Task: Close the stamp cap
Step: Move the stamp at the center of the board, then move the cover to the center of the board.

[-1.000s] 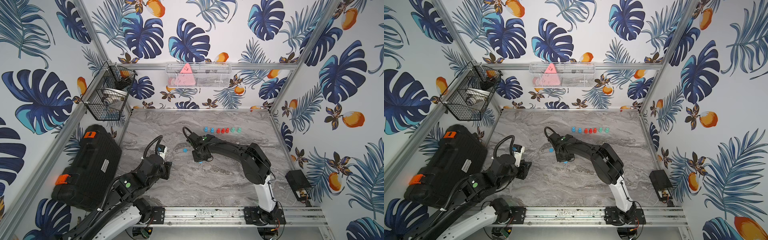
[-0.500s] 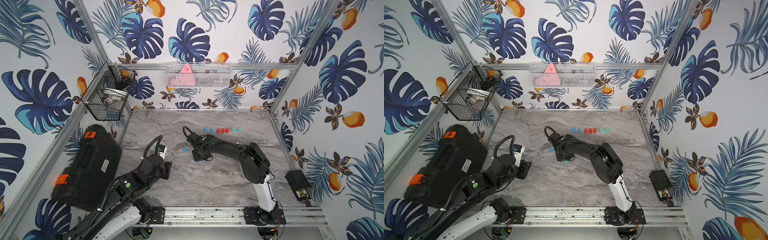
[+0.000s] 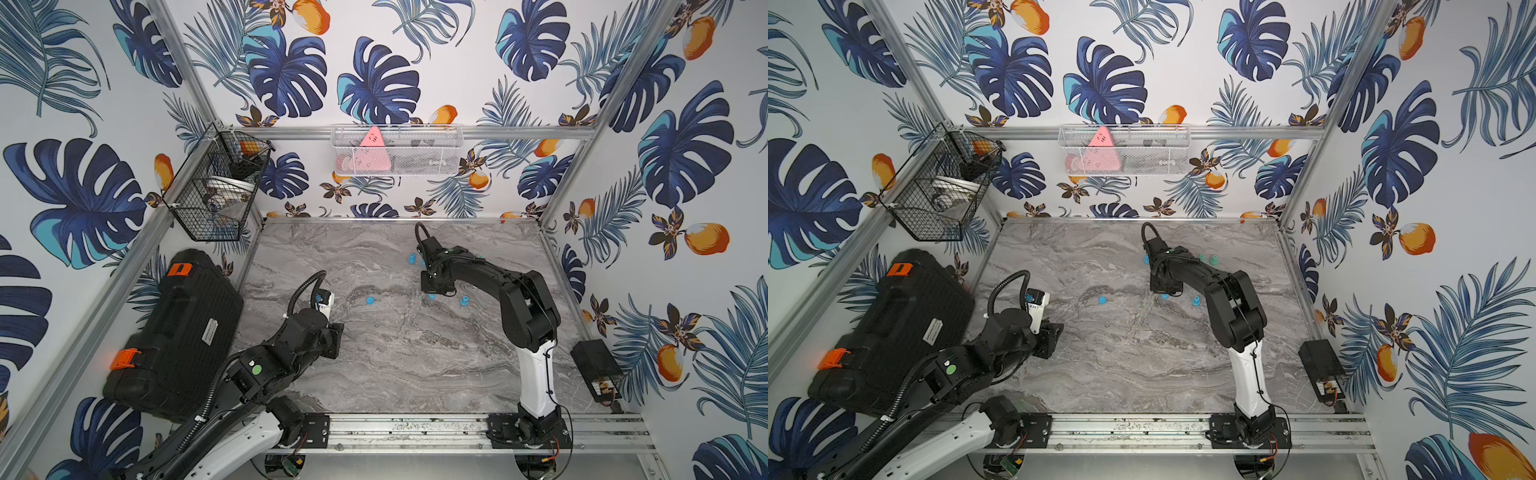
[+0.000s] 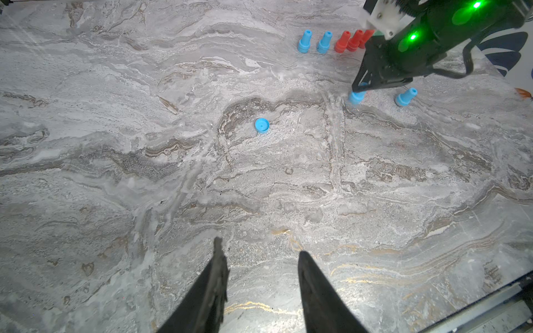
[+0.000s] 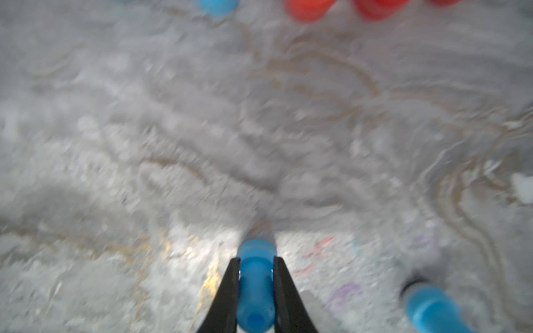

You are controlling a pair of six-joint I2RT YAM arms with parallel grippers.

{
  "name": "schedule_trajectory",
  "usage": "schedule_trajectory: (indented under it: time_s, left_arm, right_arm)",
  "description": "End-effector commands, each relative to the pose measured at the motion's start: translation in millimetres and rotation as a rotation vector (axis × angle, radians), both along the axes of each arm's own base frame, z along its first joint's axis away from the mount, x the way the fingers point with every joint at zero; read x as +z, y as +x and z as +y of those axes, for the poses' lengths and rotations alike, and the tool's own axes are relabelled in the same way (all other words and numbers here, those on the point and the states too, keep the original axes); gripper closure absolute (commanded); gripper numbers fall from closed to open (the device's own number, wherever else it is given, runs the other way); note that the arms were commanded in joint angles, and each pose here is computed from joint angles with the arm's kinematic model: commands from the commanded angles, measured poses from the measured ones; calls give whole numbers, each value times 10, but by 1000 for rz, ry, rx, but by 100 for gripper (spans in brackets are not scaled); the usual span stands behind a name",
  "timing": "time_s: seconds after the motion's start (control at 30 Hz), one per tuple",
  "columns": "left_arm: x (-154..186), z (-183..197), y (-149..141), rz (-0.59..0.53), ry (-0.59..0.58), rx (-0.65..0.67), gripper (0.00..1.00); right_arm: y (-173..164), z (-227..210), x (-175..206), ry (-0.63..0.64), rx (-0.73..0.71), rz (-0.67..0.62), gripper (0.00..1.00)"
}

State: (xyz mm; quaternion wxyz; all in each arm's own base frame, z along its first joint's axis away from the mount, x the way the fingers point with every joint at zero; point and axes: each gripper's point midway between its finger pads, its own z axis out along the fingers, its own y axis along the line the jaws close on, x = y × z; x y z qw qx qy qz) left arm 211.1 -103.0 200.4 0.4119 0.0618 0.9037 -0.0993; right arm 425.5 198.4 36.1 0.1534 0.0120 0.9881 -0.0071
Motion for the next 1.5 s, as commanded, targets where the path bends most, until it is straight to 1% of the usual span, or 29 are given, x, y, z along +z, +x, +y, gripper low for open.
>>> schedule_trajectory:
  time_s: [0.0,0.17,0.33,0.4,0.47,0.57,0.77,0.83,0.87,0.93,0.97,1.0,1.13,1.3,1.47]
  left_arm:
    - [28,-5,32,-10,6,1,55]
    - [9,0,48,3,12,12,55]
    - [61,-18,90,13,17,23,55]
    - [118,-73,132,11,-1,19,55]
    - [156,-147,196,7,-24,17,54]
    - [100,-274,323,27,-46,21,55]
    - [-159,-559,633,75,-100,43,55]
    - [-262,-644,787,89,-111,59,55]
    - [-292,-673,865,88,-117,68,55]
    - [-457,-725,1065,117,-125,91,56]
    - [-540,-737,1158,134,-130,104,56]
    - [-643,-753,1258,157,-137,115,57]
    - [-991,-770,1583,204,-123,149,58]
    - [-1257,-755,1839,241,-121,173,58]
    - [-1441,-761,1968,268,-101,180,59]
  right_arm:
    - [59,-390,-98,-72,-33,49,88]
    - [247,-667,-111,-105,-79,25,87]
    - [343,-685,-150,-95,-82,45,83]
    - [358,-661,-130,-84,-79,42,77]
    - [374,-641,-75,-69,-77,31,69]
    - [408,-611,30,-55,-65,9,60]
    - [349,-591,265,-37,-51,-7,52]
    - [290,-573,377,-22,-40,-25,49]
    - [256,-577,423,-18,-39,-30,48]
    - [160,-596,502,-8,-40,-38,48]
    - [121,-586,635,10,-37,-65,48]
    - [63,-582,690,26,-34,-77,48]
    - [-173,-590,871,68,-26,-109,52]
    - [-376,-635,973,92,-17,-128,54]
    - [-469,-653,970,97,-10,-122,56]
